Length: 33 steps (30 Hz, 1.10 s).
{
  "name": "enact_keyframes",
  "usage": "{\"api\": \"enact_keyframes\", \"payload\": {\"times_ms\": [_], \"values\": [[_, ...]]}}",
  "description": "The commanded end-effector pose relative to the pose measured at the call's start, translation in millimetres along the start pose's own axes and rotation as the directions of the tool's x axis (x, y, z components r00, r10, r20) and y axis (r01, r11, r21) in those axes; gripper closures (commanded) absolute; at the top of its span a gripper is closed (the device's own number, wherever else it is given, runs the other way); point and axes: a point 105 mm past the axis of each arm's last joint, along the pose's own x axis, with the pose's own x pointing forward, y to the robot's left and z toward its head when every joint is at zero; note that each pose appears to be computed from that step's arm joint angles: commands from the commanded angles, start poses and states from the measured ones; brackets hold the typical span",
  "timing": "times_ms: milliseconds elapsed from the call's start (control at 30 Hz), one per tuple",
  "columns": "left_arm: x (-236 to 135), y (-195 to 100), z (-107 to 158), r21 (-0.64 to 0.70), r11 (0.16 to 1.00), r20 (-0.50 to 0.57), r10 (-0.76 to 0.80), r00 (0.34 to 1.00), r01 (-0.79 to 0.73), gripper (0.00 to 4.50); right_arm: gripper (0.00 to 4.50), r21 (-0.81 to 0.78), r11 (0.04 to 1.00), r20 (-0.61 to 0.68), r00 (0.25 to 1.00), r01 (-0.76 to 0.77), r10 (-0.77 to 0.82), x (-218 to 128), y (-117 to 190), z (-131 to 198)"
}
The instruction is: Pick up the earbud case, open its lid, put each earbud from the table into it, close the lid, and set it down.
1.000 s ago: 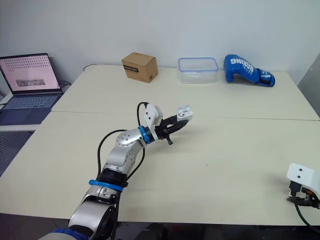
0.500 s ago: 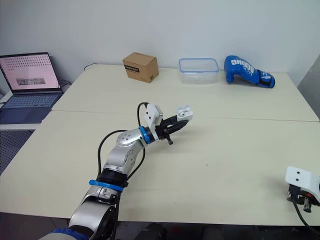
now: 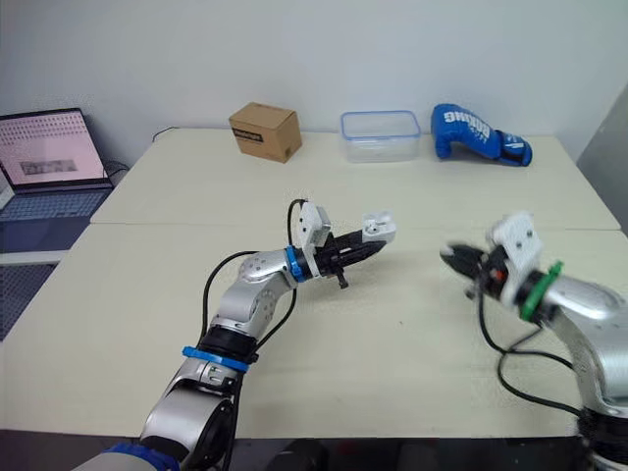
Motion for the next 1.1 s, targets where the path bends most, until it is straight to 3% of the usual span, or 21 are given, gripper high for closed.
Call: {"api": "enact_keyframes", "payload": {"times_ms": [33, 200, 433, 733, 1100], "values": [[10, -4, 24, 0.035, 0.998, 0.049, -0.060, 0.997, 0.058, 3.76, 4.16, 0.025, 0.999, 0.124, 0.991, 0.045, -0.047, 6, 18, 27], [18, -2, 31, 0.045, 0.996, 0.058, -0.084, 0.995, 0.081, 3.76, 4.16, 0.014, 1.000, 0.075, 0.997, 0.018, -0.019, 24, 43, 4], [19, -4, 31, 0.042, 0.995, 0.064, -0.096, 0.993, 0.094, 3.76, 4.16, 0.039, 0.990, 0.114, 0.984, 0.135, -0.139, 28, 22, 14], [19, -3, 31, 0.047, 0.994, 0.063, -0.100, 0.993, 0.097, 3.76, 4.16, 0.100, 0.994, 0.149, 0.987, 0.048, -0.063, 29, 34, 26], [20, -5, 33, 0.053, 0.993, 0.073, -0.112, 0.991, 0.108, 3.76, 4.16, 0.067, 0.994, 0.022, 0.996, 0.085, -0.086, 27, 28, -5]]}}
